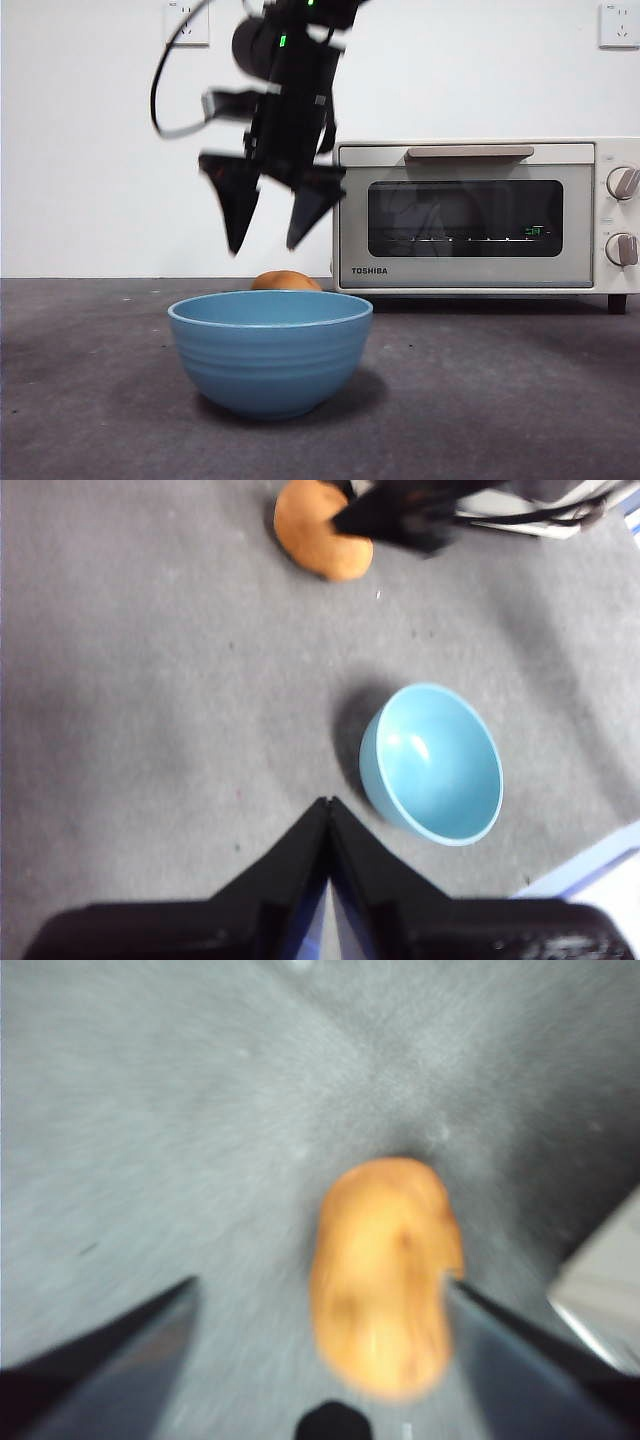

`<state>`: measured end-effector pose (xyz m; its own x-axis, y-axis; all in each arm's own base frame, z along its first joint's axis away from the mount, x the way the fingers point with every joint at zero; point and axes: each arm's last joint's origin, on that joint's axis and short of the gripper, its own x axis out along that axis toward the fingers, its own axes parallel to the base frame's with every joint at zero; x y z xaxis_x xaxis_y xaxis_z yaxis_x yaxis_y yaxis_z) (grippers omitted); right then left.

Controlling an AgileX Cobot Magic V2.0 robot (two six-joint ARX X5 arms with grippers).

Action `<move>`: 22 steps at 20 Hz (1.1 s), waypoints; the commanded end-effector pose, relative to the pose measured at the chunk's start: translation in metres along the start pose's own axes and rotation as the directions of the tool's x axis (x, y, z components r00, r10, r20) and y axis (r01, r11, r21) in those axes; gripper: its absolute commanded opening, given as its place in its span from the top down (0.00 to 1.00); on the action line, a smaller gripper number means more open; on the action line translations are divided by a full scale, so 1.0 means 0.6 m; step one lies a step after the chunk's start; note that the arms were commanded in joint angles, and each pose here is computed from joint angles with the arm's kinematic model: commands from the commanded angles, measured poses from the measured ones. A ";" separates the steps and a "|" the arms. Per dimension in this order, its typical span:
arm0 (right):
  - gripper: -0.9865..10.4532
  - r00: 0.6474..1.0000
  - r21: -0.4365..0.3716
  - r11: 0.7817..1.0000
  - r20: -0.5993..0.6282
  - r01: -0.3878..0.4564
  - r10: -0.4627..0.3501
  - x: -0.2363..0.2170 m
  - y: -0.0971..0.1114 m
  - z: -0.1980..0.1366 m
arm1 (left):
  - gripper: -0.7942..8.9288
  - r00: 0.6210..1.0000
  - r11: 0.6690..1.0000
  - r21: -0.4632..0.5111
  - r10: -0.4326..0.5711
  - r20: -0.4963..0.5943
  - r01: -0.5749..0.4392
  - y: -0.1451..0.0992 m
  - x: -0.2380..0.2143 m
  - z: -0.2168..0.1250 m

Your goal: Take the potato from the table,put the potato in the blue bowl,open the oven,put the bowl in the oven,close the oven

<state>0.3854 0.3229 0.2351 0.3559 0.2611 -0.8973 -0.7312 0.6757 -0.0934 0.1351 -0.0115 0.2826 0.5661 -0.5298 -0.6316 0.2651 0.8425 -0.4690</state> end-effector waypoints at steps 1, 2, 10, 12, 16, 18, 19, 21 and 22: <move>0.34 0.999 -0.002 1.000 -0.036 0.019 -0.019 0.048 -0.003 -0.007 | 0.92 1.000 0.999 0.035 -0.005 -0.006 0.005 -0.002 -0.002 -0.001; 0.34 0.998 0.002 1.000 -0.060 0.029 -0.029 0.066 -0.004 -0.012 | 0.92 1.000 0.999 0.037 -0.004 -0.011 0.004 -0.002 -0.002 -0.001; 0.93 0.981 0.054 0.998 -0.192 0.037 -0.026 0.022 0.008 -0.029 | 0.92 1.000 0.999 0.038 -0.004 -0.015 0.004 -0.001 -0.001 -0.002; 0.92 0.980 0.042 0.999 -0.196 0.029 -0.020 -0.044 0.024 -0.029 | 0.92 1.000 0.999 0.038 -0.004 -0.015 0.004 -0.001 -0.001 -0.002; 0.92 0.984 0.029 1.000 -0.177 0.008 -0.002 -0.156 0.054 -0.038 | 0.92 1.000 0.999 0.032 -0.004 -0.017 0.004 -0.001 -0.001 -0.001; 0.92 0.987 0.001 1.000 -0.160 -0.016 0.016 -0.195 0.078 -0.054 | 0.92 1.000 0.999 0.031 -0.004 -0.017 0.004 -0.001 -0.001 -0.001; 0.92 0.986 0.000 1.000 -0.163 -0.023 0.023 -0.209 0.092 -0.069 | 0.92 1.000 1.000 0.031 -0.003 -0.017 0.004 -0.001 -0.001 -0.001; 0.92 0.991 -0.007 0.999 -0.127 -0.037 0.035 -0.227 0.124 -0.112 | 0.92 1.000 0.999 0.038 -0.004 -0.007 0.004 -0.001 0.000 0.001; 0.92 0.994 0.001 0.999 -0.094 -0.048 0.048 -0.233 0.138 -0.141 | 0.92 1.000 0.999 0.043 -0.005 0.005 0.005 0.000 0.001 0.004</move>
<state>0.2327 0.2897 0.3244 0.2832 0.2417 -0.9281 -0.7621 0.6442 -0.0648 0.1361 -0.0115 0.2817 0.5608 -0.5299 -0.6361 0.2827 0.8447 -0.4545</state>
